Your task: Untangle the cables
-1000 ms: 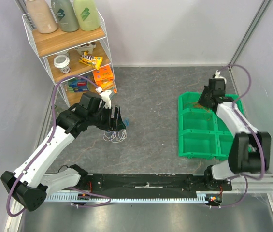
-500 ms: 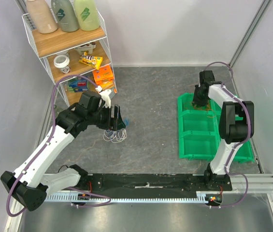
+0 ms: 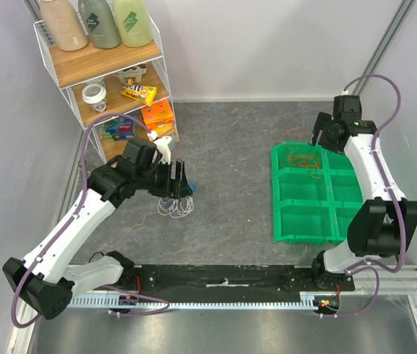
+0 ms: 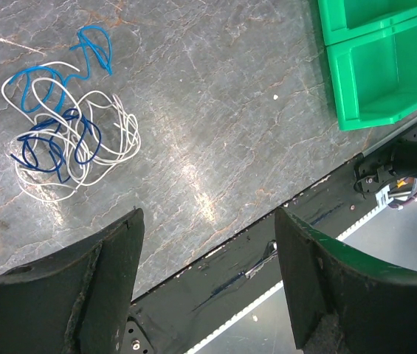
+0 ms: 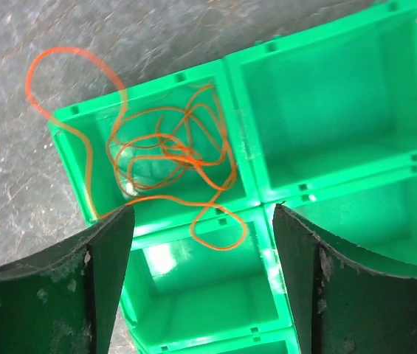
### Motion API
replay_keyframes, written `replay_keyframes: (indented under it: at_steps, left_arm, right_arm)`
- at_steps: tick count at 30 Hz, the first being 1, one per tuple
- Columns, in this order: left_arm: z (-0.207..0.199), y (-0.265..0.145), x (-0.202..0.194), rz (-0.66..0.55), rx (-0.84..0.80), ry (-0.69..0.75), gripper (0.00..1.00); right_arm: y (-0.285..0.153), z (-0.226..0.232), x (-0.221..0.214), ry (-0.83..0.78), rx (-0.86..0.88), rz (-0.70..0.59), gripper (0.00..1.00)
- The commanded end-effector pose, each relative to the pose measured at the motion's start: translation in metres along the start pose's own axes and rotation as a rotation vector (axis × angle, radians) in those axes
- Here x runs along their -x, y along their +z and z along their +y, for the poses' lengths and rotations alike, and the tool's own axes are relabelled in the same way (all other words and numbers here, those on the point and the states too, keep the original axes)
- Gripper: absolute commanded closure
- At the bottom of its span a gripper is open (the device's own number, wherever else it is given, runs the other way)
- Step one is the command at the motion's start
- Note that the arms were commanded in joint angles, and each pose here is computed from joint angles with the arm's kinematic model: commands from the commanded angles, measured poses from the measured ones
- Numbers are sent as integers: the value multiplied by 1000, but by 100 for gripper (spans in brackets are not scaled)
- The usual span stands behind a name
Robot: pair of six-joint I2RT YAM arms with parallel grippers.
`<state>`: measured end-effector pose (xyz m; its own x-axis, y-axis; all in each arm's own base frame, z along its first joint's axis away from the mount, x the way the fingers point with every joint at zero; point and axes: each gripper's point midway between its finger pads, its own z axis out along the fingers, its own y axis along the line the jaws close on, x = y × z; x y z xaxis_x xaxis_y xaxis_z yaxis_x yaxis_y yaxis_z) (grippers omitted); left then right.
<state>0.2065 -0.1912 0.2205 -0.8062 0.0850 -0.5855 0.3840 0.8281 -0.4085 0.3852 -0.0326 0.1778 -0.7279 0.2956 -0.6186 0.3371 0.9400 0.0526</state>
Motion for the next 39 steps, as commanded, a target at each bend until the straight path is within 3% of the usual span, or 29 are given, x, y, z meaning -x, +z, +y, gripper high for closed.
replay_keyframes:
  at_steps: [1, 4, 9, 17, 24, 30, 36, 39]
  left_arm:
    - [-7, -8, 12, -44, -30, 49, 23]
    - [-7, -9, 12, -47, -30, 53, 23]
    - [-6, -10, 12, -54, -26, 51, 23]
    - [-7, -14, 13, -66, -20, 45, 23]
    - [-8, -16, 14, -67, -26, 39, 23]
    - [-8, -19, 13, -74, -22, 36, 23]
    - [-8, -16, 13, -64, -24, 34, 22]
    - [-8, -15, 13, -63, -25, 35, 22]
  right_arm:
    - [6, -28, -11, 94, -74, 36, 17]
    - [15, -26, -22, 140, -26, 82, 23]
    - [29, 0, -32, 184, 111, 85, 54]
    - [70, 32, -57, 129, 126, 171, 58]
    - [131, 22, -46, 4, -34, 172, 73]
    - [90, 21, -18, -34, -46, 88, 67]
    - [42, 57, -4, -239, -32, -11, 28]
    - [35, 104, -11, -380, 48, -47, 23]
